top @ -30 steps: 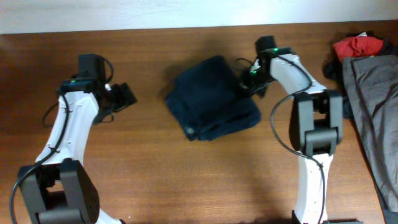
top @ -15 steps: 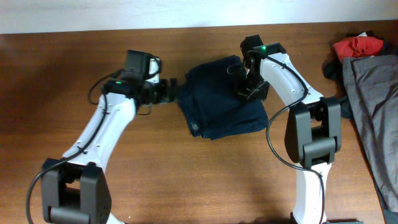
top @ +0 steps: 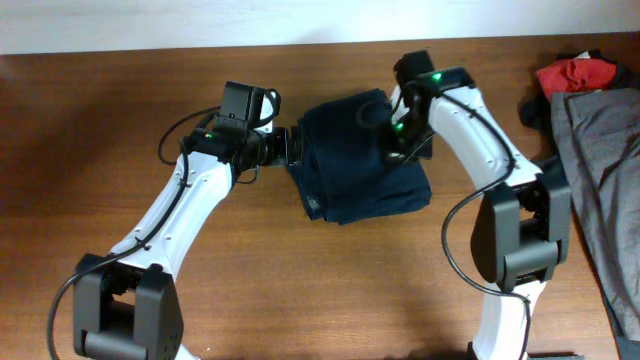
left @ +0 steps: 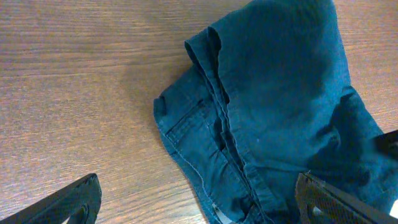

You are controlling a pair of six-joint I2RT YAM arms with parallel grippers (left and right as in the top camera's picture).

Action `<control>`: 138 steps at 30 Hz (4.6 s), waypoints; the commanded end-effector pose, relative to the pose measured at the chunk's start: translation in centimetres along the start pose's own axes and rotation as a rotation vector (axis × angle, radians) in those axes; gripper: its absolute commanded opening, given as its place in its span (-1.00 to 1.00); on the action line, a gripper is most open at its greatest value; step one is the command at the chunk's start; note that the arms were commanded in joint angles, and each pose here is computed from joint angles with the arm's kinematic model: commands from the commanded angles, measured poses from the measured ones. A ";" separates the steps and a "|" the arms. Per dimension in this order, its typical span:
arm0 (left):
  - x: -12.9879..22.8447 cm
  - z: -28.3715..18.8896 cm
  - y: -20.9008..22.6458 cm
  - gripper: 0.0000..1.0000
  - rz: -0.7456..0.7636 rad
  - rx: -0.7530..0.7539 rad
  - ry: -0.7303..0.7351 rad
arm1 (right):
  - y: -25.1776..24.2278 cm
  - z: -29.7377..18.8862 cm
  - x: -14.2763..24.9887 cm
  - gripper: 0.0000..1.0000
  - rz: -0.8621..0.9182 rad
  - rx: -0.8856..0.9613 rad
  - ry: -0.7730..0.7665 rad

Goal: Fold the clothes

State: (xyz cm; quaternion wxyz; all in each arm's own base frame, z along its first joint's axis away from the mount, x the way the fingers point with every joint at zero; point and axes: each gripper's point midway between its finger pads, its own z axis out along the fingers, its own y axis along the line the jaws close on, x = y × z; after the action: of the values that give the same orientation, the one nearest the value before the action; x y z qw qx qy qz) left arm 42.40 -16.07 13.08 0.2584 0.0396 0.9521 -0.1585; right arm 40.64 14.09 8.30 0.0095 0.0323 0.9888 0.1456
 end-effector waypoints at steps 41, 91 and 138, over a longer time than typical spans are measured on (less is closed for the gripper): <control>-0.5 1.2 -7.5 -0.51 0.130 0.233 -0.059 | -8.4 -8.9 -3.9 0.61 0.201 -0.018 -0.188; 1.0 14.6 -0.2 -0.98 -0.295 -0.079 -0.108 | -9.3 -8.8 -2.2 0.85 0.188 0.002 -0.122; -10.1 -3.9 25.8 -0.98 -0.346 -0.212 -0.415 | -9.3 -8.8 -1.7 0.86 0.194 0.004 -0.102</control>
State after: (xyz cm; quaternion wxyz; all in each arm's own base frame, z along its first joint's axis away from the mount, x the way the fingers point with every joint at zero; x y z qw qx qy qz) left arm 52.26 14.85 8.04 0.3693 -0.3147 0.8678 -0.1070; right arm 41.47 2.79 13.44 0.0362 0.1399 0.9787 0.1459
